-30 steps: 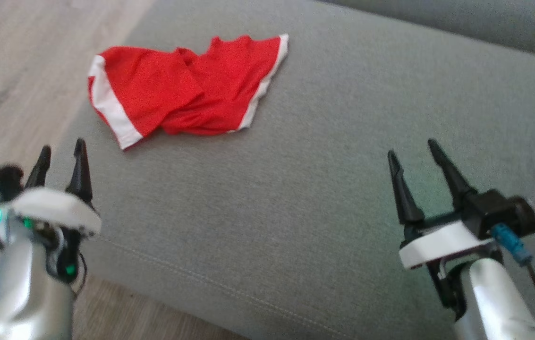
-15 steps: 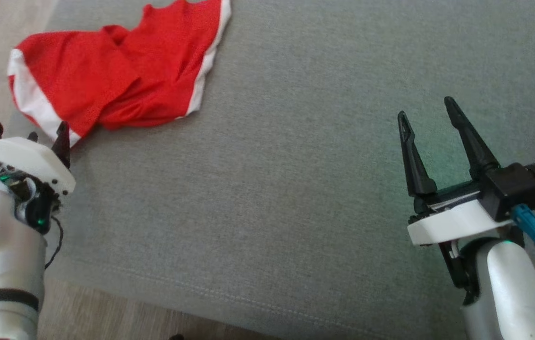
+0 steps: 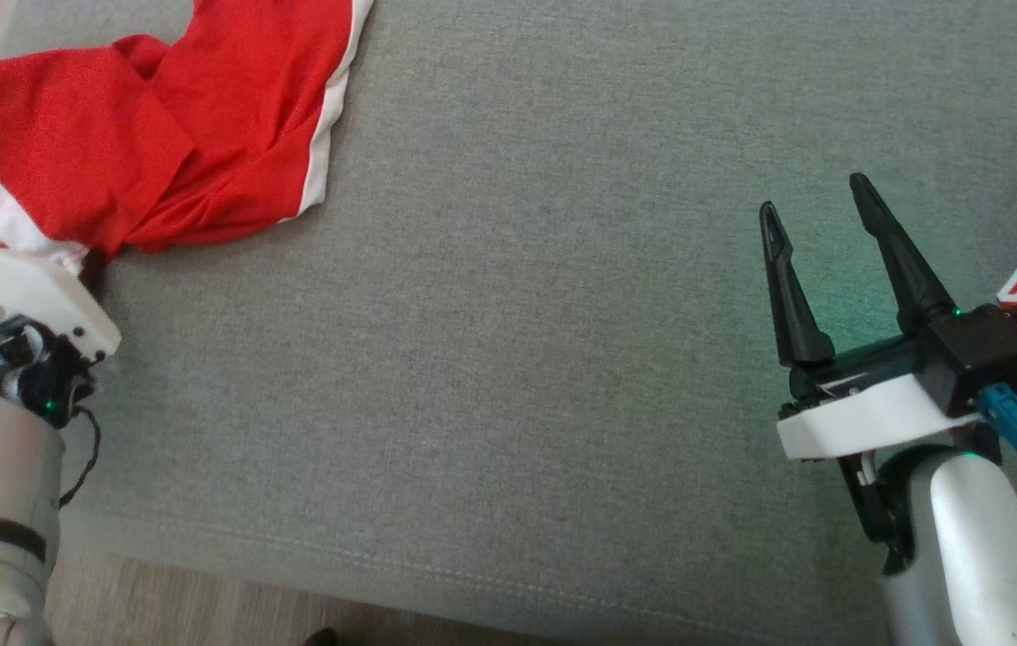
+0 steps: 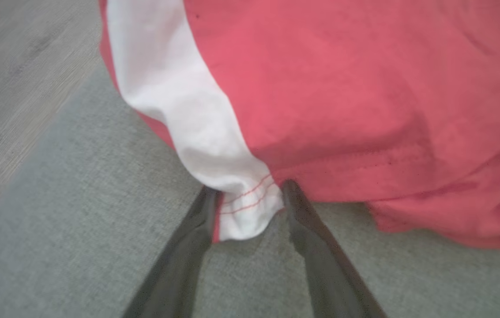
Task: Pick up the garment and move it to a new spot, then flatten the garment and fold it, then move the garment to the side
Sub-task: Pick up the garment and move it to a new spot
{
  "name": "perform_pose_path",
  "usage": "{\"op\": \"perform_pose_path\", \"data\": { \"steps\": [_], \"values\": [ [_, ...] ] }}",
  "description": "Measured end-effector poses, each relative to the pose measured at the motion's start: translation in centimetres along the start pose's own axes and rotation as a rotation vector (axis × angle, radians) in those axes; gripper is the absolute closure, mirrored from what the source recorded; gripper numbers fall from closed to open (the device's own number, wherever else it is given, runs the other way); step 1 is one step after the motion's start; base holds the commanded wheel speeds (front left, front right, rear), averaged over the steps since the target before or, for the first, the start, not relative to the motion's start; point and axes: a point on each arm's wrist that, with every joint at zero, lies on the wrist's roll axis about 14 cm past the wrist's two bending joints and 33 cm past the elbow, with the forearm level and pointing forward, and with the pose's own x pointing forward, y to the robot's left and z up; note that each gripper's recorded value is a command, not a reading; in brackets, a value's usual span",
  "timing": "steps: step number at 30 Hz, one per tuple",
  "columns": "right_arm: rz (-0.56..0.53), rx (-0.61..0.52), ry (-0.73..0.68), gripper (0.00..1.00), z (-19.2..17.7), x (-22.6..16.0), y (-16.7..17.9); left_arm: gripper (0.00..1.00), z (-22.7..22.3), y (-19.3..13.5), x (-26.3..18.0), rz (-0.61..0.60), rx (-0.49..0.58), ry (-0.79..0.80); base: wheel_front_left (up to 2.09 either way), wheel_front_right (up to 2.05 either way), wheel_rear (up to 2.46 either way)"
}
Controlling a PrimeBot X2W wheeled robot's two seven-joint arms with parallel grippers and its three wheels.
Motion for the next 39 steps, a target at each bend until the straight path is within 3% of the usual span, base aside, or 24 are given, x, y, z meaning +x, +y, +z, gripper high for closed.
{"op": "perform_pose_path", "data": {
  "steps": [7, 14, 28, 39],
  "values": [
    [-0.011, 0.008, -0.021, 0.0, 0.7, -0.4, -0.2, 1.0, 0.6, -1.6, -0.4, -0.047, 0.059, -0.008, 0.0, 0.0, 0.0],
    [-0.018, 0.021, -0.074, 0.0, 2.5, -1.5, -0.1, 1.0, 2.1, -6.3, -2.5, -0.208, 0.059, -0.106, 0.0, 0.0, 0.0],
    [-0.066, 0.037, -0.168, 0.0, 5.6, -4.4, -0.8, 1.0, 5.7, -18.7, -9.8, -0.578, 0.191, -0.337, 0.0, 0.0, 0.0],
    [-0.174, 0.033, -0.158, 0.0, 5.0, -6.7, -4.1, 1.0, 2.1, -30.6, -13.0, -0.817, 0.382, -0.374, 0.0, 0.0, 0.0]
  ]
}}
